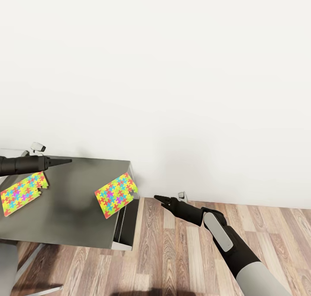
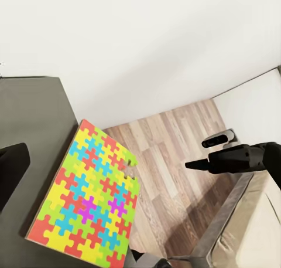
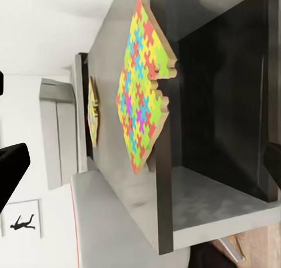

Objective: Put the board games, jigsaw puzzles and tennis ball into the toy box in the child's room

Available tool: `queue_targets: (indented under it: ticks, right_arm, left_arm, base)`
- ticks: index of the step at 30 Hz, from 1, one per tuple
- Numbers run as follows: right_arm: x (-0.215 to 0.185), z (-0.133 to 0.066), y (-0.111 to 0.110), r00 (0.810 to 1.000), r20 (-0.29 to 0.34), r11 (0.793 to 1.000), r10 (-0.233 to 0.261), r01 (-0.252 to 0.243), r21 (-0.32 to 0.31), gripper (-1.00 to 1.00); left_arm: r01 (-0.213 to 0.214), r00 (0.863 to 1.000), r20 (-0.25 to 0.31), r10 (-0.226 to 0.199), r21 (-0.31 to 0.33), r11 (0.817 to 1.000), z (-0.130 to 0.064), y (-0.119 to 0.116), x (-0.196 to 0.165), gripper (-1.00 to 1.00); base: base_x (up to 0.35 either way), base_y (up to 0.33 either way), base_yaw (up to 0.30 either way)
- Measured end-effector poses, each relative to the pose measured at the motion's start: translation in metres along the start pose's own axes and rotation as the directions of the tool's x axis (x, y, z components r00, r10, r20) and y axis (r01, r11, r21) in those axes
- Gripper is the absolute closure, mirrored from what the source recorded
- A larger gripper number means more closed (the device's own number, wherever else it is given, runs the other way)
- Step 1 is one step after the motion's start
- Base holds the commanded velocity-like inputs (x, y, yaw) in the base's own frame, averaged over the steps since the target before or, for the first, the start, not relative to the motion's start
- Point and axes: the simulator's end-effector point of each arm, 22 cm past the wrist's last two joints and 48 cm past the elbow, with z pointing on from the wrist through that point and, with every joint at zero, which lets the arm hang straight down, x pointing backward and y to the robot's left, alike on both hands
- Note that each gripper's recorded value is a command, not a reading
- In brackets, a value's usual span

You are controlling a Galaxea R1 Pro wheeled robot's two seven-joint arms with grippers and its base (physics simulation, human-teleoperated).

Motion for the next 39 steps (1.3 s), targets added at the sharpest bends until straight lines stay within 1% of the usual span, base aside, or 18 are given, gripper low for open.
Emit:
queue_targets:
  ticks: [3,7,12,13,16,20,27,33,39]
  right_arm:
    - [0.0,0.001,-0.001,1.0,0.0,1.0,0.0,0.0,-0.001,-1.0]
    - [0.001,0.002,-0.001,1.0,-0.001,1.0,0.0,0.0,-0.001,-1.0]
    - [0.001,0.002,-0.001,1.0,-0.003,1.0,-0.001,0.001,-0.001,-1.0]
    - [0.001,0.002,-0.001,1.0,-0.003,1.0,-0.001,0.001,-0.001,-1.0]
    - [0.001,0.002,-0.001,1.0,-0.003,1.0,-0.001,0.001,-0.001,-1.0]
    - [0.001,0.002,-0.001,1.0,-0.003,1.0,-0.002,0.001,-0.002,-1.0]
    - [0.001,0.002,0.0,1.0,-0.004,1.0,-0.002,0.002,-0.002,-1.0]
    - [0.001,0.002,0.0,1.0,-0.004,1.0,-0.002,0.002,-0.002,-1.0]
    - [0.001,0.002,0.0,1.0,-0.004,1.0,-0.002,0.002,-0.002,-1.0]
  left_arm:
    - [-0.009,1.0,0.002,0.009,0.0,1.0,0.0,0.0,-0.001,-1.0]
    - [-0.03,0.999,0.019,0.03,0.012,0.999,-0.008,-0.01,-0.007,-1.0]
    - [-0.033,0.998,0.055,0.029,0.075,0.997,-0.019,-0.037,-0.012,-1.0]
    - [-0.039,0.998,0.062,0.033,0.106,0.994,-0.021,-0.051,-0.012,-1.0]
    - [-0.056,0.997,0.06,0.048,0.143,0.988,-0.024,-0.07,-0.01,-1.0]
    - [-0.07,0.997,0.047,0.063,0.161,0.984,-0.03,-0.084,-0.008,-1.0]
    - [-0.067,0.998,0.021,0.064,0.176,0.982,-0.03,-0.094,-0.003,-1.0]
    - [-0.066,0.998,0.015,0.065,0.178,0.982,-0.03,-0.095,-0.002,-1.0]
    - [-0.067,0.998,0.013,0.066,0.176,0.982,-0.031,-0.095,-0.002,-1.0]
  base:
    - [0.0,0.0,0.0]
    - [0.0,0.0,0.0]
    - [0.0,0.0,0.0]
    - [0.0,0.0,0.0]
    - [0.0,0.0,0.0]
    - [0.0,0.0,0.0]
    - [0.0,0.019,0.0]
    - [0.0,0.158,0.0]
    - [0.0,0.068,0.0]
